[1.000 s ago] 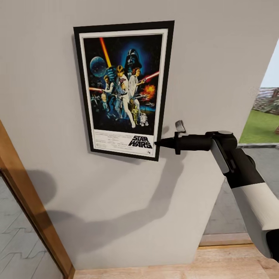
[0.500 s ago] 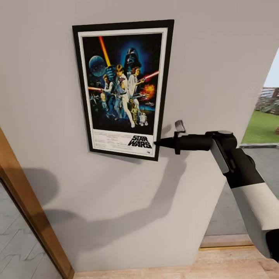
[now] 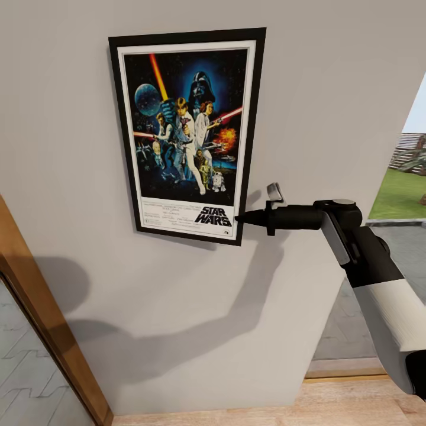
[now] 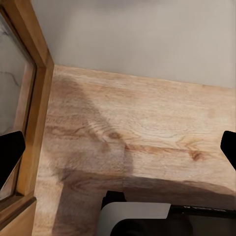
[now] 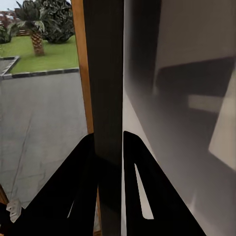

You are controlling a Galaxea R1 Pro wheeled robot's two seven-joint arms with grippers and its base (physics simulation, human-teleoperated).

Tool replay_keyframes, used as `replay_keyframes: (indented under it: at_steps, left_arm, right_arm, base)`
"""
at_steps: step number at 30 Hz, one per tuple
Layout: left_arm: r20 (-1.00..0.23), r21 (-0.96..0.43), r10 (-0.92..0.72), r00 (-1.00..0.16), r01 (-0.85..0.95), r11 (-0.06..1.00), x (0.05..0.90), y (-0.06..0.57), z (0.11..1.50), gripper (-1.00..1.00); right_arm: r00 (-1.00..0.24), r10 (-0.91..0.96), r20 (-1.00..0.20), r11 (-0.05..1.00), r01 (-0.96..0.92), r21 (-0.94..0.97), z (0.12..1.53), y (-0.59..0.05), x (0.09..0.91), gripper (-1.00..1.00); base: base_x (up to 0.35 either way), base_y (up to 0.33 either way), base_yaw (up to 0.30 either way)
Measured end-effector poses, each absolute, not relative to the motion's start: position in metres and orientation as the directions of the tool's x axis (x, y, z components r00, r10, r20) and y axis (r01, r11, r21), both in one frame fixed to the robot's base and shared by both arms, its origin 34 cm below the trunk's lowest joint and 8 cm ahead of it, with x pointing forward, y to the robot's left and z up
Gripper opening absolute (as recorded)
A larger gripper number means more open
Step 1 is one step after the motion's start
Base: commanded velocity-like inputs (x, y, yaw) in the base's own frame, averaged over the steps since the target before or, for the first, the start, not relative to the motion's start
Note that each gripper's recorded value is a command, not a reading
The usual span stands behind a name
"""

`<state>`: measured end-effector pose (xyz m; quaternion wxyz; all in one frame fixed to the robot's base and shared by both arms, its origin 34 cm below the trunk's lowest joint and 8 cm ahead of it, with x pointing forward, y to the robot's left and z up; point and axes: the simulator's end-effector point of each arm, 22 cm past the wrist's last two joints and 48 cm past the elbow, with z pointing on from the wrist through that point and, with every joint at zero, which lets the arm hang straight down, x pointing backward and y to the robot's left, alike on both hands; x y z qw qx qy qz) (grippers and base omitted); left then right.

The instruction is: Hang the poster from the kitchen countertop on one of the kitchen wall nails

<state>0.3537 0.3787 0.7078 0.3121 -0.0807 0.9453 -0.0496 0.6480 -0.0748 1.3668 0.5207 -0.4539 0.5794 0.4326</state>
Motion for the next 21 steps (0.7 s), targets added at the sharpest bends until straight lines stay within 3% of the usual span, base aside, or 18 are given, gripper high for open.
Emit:
replay_keyframes:
  at_steps: [7, 13, 14, 15, 16, 17, 18, 21]
  left_arm:
    - [-0.585, -0.141, -0.183, -0.790, -0.124, 0.982, 0.354, 0.383, 0.709, 1.00]
    - [-0.585, -0.140, -0.183, -0.790, -0.124, 0.982, 0.354, 0.383, 0.709, 1.00]
    - [-0.584, -0.140, -0.184, -0.791, -0.125, 0.982, 0.354, 0.383, 0.709, 1.00]
    - [-0.586, -0.141, -0.184, -0.789, -0.124, 0.982, 0.354, 0.383, 0.709, 1.00]
    - [-0.584, -0.140, -0.184, -0.791, -0.125, 0.982, 0.354, 0.383, 0.709, 1.00]
    - [-0.584, -0.140, -0.184, -0.791, -0.125, 0.982, 0.354, 0.383, 0.709, 1.00]
    - [-0.585, -0.140, -0.184, -0.790, -0.125, 0.982, 0.354, 0.383, 0.709, 1.00]
    - [-0.585, -0.141, -0.184, -0.790, -0.125, 0.982, 0.354, 0.383, 0.709, 1.00]
  right_arm:
    - [-0.048, -0.076, -0.996, 0.213, -0.976, 0.030, 1.365, -0.075, 0.648, -1.00]
    - [-0.059, -0.059, -0.997, 0.196, -0.979, 0.046, 1.369, -0.073, 0.643, -1.00]
    - [-0.147, -0.059, -0.987, -0.055, -0.987, 0.151, 1.373, -0.055, 0.578, -1.00]
    - [0.032, -0.104, -0.994, -0.097, -0.995, -0.022, 1.379, -0.087, 0.561, -1.00]
    - [0.035, -0.113, -0.993, -0.083, -0.996, -0.026, 1.359, -0.082, 0.583, -1.00]
    - [0.040, -0.113, -0.993, -0.093, -0.995, -0.029, 1.358, -0.072, 0.583, 1.00]
    - [-0.043, -0.077, -0.996, 0.174, -0.984, 0.029, 1.366, -0.073, 0.639, 1.00]
    - [-0.051, -0.073, -0.996, 0.212, -0.977, 0.035, 1.366, -0.075, 0.648, 1.00]
  base:
    - [0.017, 0.000, 0.000]
    - [0.167, 0.000, 0.000]
    - [0.104, 0.000, 0.000]
    - [0.067, 0.000, 0.000]
    - [0.043, 0.000, 0.000]
    - [0.034, 0.000, 0.000]
    - [0.022, 0.000, 0.000]
    - [0.014, 0.000, 0.000]
